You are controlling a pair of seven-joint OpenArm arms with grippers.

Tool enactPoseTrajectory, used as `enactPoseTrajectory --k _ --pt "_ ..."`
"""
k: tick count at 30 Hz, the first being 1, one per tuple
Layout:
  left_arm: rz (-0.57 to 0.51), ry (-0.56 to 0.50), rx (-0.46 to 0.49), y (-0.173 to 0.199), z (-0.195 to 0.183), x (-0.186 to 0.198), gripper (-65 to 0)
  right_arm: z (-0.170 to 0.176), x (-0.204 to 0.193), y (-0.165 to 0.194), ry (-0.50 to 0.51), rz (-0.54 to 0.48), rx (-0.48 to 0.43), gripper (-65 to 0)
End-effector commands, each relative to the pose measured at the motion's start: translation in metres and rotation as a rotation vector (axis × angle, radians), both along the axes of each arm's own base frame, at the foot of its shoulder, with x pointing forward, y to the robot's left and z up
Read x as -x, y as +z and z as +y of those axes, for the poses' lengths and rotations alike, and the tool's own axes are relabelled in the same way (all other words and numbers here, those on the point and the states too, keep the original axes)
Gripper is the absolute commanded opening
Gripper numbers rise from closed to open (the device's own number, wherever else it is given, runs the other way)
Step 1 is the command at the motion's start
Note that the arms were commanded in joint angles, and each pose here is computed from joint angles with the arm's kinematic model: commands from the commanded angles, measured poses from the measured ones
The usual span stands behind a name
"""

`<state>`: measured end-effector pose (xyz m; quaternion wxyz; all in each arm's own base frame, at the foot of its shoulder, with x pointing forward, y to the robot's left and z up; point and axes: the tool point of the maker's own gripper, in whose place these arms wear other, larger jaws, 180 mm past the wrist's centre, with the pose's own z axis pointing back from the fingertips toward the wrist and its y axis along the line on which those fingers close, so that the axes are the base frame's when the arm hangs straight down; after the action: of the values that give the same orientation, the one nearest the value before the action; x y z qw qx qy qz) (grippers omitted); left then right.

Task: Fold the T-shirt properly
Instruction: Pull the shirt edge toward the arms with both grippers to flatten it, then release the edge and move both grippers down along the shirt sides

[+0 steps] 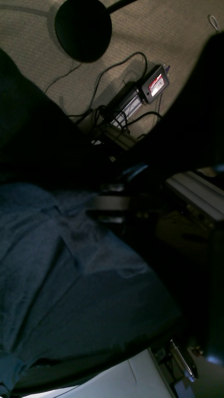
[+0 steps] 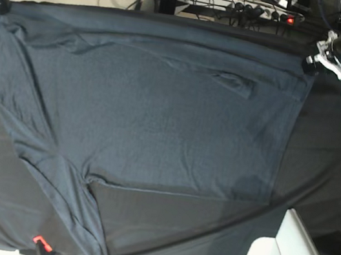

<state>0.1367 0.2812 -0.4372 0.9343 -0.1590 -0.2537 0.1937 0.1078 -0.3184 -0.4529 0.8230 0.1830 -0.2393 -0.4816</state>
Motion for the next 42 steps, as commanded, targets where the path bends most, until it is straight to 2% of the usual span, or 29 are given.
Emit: enactPoseTrajectory --k 1,12,15,17,19,20,23,25,27,29,30,33,35,39,42 --pt "-0.026 0.001 -0.021 0.008 0.008 -0.004 -65.0 -0.011 -0.001 0.007 -0.005 -0.015 0.033 -64.8" --pt "-0.012 0.003 -0.013 0.003 0.007 -0.001 -65.0 -0.011 -0.001 0.006 -0.006 -0.014 0.030 -64.8" --pt "0.010 0.019 0.002 -0.005 0.008 0.004 -65.0 -0.008 0.004 -0.003 -0.019 0.005 -0.002 -64.7" --pt "0.026 0.027 0.009 -0.009 0.010 0.008 -65.0 -0.006 0.007 -0.008 -0.026 0.016 -0.017 -60.0" --pt "0.027 0.031 0.007 -0.010 0.011 0.008 -65.0 -0.007 0.007 -0.008 -0.028 0.015 -0.014 -49.5" --pt "0.025 0.032 0.007 -0.009 0.011 0.008 -61.5 -0.007 0.007 -0.007 -0.028 0.013 -0.012 -42.8" --pt "0.020 0.036 0.005 -0.008 0.012 0.006 -34.4 -0.008 0.001 -0.005 -0.027 -0.001 -0.009 -25.8" --pt "0.013 0.034 0.001 -0.006 0.013 0.004 -19.4 -0.008 0.000 -0.005 -0.029 -0.004 -0.008 -21.9" --pt "-0.005 0.031 -0.003 -0.003 0.014 -0.003 -8.9 -0.008 0.000 -0.005 -0.030 -0.005 -0.007 -21.8" --pt "-0.017 0.038 -0.008 0.000 0.017 -0.008 -2.5 -0.009 -0.001 -0.004 -0.029 -0.006 -0.005 -21.8" --pt "-0.030 0.053 -0.017 0.003 0.023 -0.010 -0.5 -0.010 -0.005 -0.003 -0.030 -0.015 -0.003 -21.8" --pt "-0.081 0.134 -0.061 0.019 0.054 -0.016 0.0 -0.013 -0.009 0.000 -0.028 -0.025 0.007 -21.8" --pt "-0.122 0.194 -0.101 0.035 0.080 -0.019 0.0 -0.023 -0.021 0.013 -0.008 -0.051 0.048 -21.8" --pt "-0.151 0.205 -0.215 0.063 0.124 -0.032 0.0 -0.049 -0.054 0.038 0.001 -0.105 0.114 -21.2" --pt "-0.126 0.175 -0.328 0.073 0.143 -0.046 0.0 -0.058 -0.102 0.051 0.133 -0.100 0.208 -21.0"
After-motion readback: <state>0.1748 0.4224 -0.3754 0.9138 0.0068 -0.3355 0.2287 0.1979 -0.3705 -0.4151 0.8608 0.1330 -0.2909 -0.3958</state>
